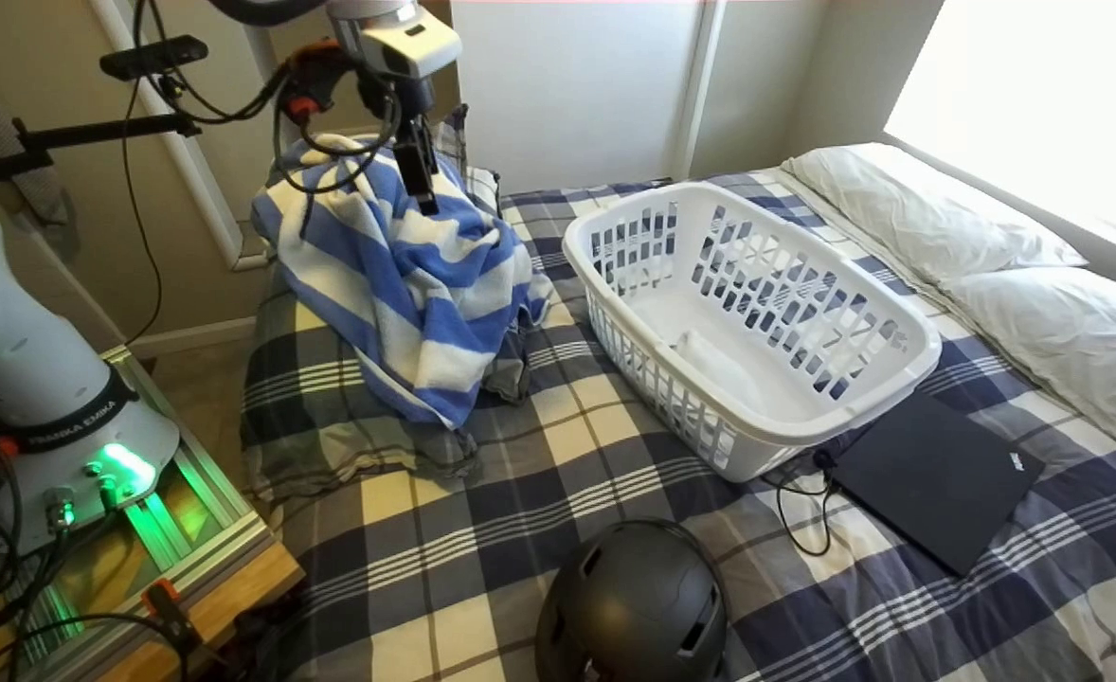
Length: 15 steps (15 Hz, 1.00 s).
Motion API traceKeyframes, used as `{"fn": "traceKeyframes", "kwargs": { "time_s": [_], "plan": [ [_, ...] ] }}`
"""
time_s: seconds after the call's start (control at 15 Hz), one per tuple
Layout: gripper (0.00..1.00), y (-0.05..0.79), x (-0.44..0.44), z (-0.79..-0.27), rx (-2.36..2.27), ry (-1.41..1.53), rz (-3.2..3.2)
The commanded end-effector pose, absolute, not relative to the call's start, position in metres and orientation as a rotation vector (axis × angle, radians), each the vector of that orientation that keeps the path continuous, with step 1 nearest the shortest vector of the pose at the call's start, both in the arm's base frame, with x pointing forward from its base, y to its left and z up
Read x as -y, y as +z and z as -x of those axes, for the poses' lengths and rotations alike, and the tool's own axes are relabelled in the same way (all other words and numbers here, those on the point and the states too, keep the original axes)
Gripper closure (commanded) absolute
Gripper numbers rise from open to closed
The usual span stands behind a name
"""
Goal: Slide the washing basket to the bottom edge of the bed
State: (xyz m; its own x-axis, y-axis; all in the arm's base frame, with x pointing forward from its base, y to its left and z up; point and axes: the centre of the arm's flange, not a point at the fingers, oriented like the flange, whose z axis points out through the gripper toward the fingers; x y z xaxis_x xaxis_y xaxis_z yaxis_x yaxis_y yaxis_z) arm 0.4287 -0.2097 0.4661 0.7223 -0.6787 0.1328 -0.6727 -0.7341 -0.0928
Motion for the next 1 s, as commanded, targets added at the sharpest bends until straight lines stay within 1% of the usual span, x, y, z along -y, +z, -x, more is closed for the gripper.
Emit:
{"fn": "traceKeyframes", "kwargs": {
  "time_s": [0.0,0.33,0.67,0.73,0.8,0.93],
  "plan": [
    [0.00,0.460,0.274,-0.495,-1.406,-0.202,2.757],
    [0.00,0.419,0.345,-0.538,-1.737,-0.180,2.549],
    [0.00,0.384,0.377,-0.570,-2.072,-0.194,2.343],
    [0.00,0.381,0.380,-0.574,-2.133,-0.171,2.294],
    [0.00,0.382,0.364,-0.549,-2.017,-0.184,2.401],
    [0.00,0.374,0.370,-0.559,-2.085,-0.185,2.358]
  ]
}}
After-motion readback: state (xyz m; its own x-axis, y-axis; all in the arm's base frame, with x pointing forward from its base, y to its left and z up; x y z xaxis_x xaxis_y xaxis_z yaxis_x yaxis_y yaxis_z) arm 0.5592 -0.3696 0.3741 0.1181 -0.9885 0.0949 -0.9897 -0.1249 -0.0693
